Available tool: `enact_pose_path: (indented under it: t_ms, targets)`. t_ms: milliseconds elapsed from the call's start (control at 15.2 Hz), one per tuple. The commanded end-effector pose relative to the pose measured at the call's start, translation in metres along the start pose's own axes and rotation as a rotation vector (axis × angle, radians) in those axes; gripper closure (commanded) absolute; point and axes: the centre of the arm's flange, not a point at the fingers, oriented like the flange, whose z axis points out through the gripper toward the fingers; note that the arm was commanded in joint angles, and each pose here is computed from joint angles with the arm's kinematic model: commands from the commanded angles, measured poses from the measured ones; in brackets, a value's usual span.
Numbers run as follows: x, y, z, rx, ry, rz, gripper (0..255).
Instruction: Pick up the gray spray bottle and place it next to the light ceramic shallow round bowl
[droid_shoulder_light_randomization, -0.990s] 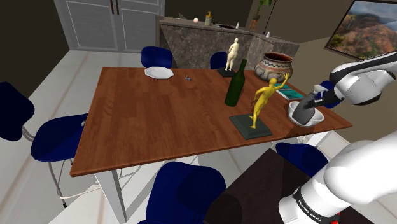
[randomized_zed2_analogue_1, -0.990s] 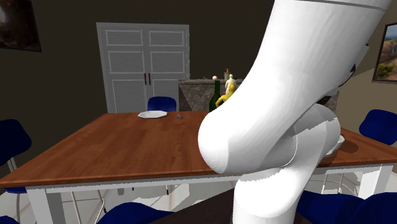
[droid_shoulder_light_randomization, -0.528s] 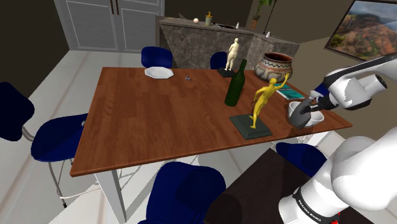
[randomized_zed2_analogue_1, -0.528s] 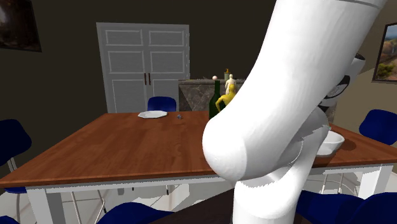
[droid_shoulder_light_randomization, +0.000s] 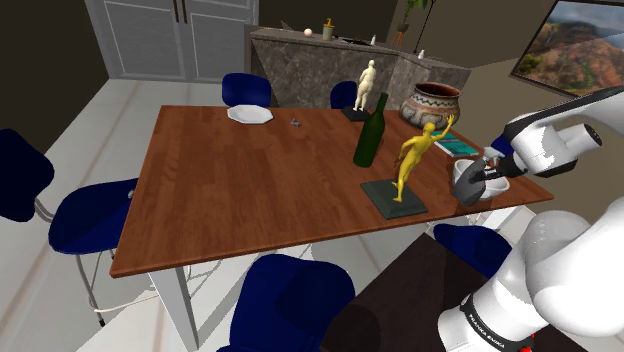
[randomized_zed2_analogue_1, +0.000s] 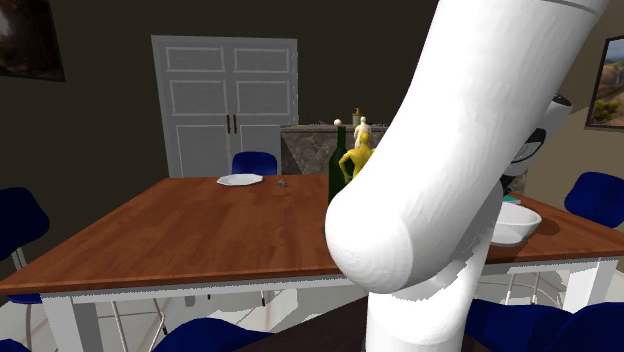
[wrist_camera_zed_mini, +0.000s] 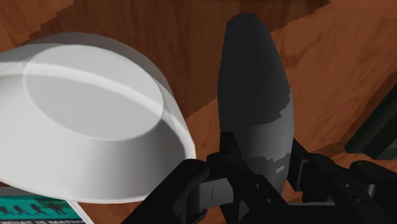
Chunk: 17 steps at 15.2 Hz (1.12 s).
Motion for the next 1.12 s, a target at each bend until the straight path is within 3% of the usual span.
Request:
enact_pose_path:
  t_ms: [0, 66, 132, 462, 726, 1056]
  targets:
    - [0.0, 0.0, 0.0, 0.0, 0.0, 0.0, 255]
    - [0.0, 0.0, 0.0, 0.0, 0.0, 0.0, 255]
    - [0.0, 0.0, 0.0, 0.0, 0.0, 0.0, 0]
    - [0.0, 0.0, 0.0, 0.0, 0.0, 0.0, 0]
    - [0.0, 0.0, -0.05, 0.0, 0.0, 0.0, 0]
    - [0.0, 0.0, -0.05, 0.0, 0.0, 0.0, 0]
